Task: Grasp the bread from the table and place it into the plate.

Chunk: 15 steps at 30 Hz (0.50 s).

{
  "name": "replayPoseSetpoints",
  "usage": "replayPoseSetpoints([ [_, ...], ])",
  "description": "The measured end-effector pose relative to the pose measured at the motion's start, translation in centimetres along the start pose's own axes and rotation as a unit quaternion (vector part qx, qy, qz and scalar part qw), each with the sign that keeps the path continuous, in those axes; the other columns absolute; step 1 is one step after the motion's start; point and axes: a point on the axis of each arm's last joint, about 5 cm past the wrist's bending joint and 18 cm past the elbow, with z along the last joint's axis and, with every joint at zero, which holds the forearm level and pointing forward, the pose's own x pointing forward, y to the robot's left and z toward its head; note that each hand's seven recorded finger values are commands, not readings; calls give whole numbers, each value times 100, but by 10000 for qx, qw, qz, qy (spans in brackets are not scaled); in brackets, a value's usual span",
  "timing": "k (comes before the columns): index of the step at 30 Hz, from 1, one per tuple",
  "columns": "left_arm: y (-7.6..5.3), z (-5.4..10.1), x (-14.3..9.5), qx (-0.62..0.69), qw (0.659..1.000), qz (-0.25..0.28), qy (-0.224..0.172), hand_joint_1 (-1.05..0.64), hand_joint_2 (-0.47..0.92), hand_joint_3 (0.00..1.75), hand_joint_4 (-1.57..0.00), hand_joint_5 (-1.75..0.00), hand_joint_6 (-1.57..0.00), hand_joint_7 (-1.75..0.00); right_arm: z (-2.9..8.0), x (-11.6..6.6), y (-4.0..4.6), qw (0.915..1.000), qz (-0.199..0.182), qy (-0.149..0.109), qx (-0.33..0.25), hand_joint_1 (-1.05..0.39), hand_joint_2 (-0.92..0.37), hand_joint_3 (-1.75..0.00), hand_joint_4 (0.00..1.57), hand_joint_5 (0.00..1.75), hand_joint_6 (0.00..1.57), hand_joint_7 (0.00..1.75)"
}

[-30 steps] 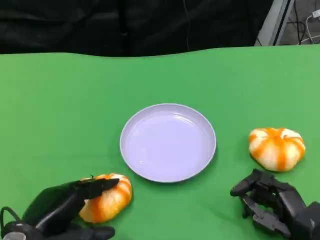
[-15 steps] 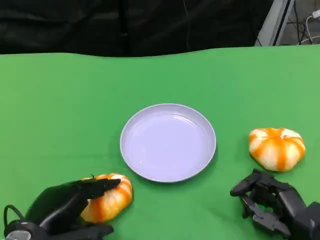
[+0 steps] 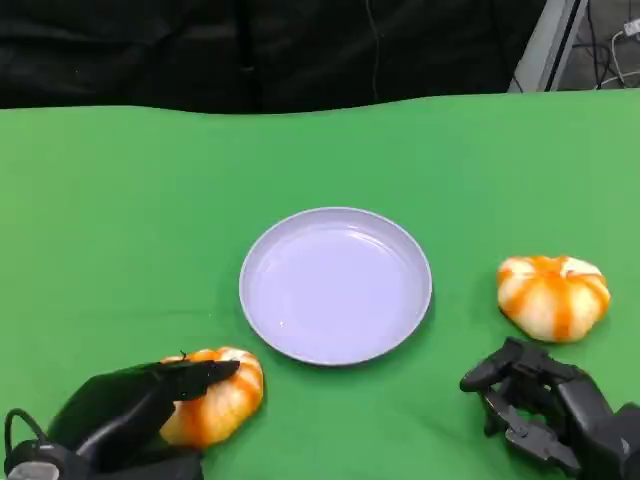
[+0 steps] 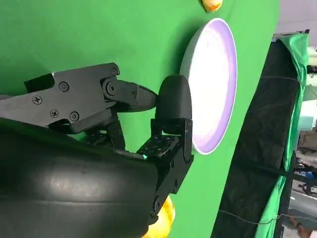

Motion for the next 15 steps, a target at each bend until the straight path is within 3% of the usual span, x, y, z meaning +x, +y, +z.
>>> replayPoseSetpoints([
  [1, -2, 0, 0, 5, 10000, 8, 0, -7, 92, 16, -61, -3, -59, -3, 0, 0, 0, 10000, 0, 0, 0, -25, -92, -47, 64, 174, 72, 116],
  [3, -17, 0, 0, 0, 10000, 98, 9, -4, 92, 22, -99, -6, -89, -5, 0, 0, 0, 10000, 0, 0, 0, -25, -92, -47, 64, 174, 71, 116],
  [4, -37, 0, 3, -40, 9997, 234, 33, -3, 92, 23, -106, -6, -95, -5, 0, 0, 0, 10000, 0, 1, 0, -25, -92, -47, 64, 174, 71, 116],
  [5, -63, 3, 11, -108, 9992, 392, 59, -5, 92, 22, -130, -12, -118, -9, 0, 0, 0, 10000, 0, 1, 0, -25, -92, -47, 64, 174, 71, 116],
  [7, -137, -9, 33, -213, 9965, 797, 146, -7, 92, 22, -146, -15, -133, -9, 0, -1, 0, 10000, 0, 1, -3, -25, -92, -47, 64, 174, 71, 116],
  [8, -174, -16, 46, -267, 9946, 985, 172, -7, 92, 22, -149, -15, -136, -9, -1, -1, 1, 10000, -2, 2, -4, -25, -92, -47, 64, 174, 71, 116],
  [10, -222, -33, 70, -284, 9914, 1267, 180, -14, 80, 44, -126, -81, -144, -10, -1, -2, 2, 10000, -4, 3, -7, -26, -92, -47, 63, 173, 71, 116],
  [12, -277, -61, 88, -290, 9873, 1553, 183, -18, 63, 73, -117, -104, -145, -14, -2, -3, 2, 10000, -2, 5, -6, -25, -92, -47, 63, 173, 71, 115],
  [15, -331, -81, 132, -332, 9814, 1882, 157, -19, 57, 83, -115, -111, -145, -17, -2, -4, 2, 10000, -1, 6, -6, -25, -92, -47, 63, 173, 71, 115],
])
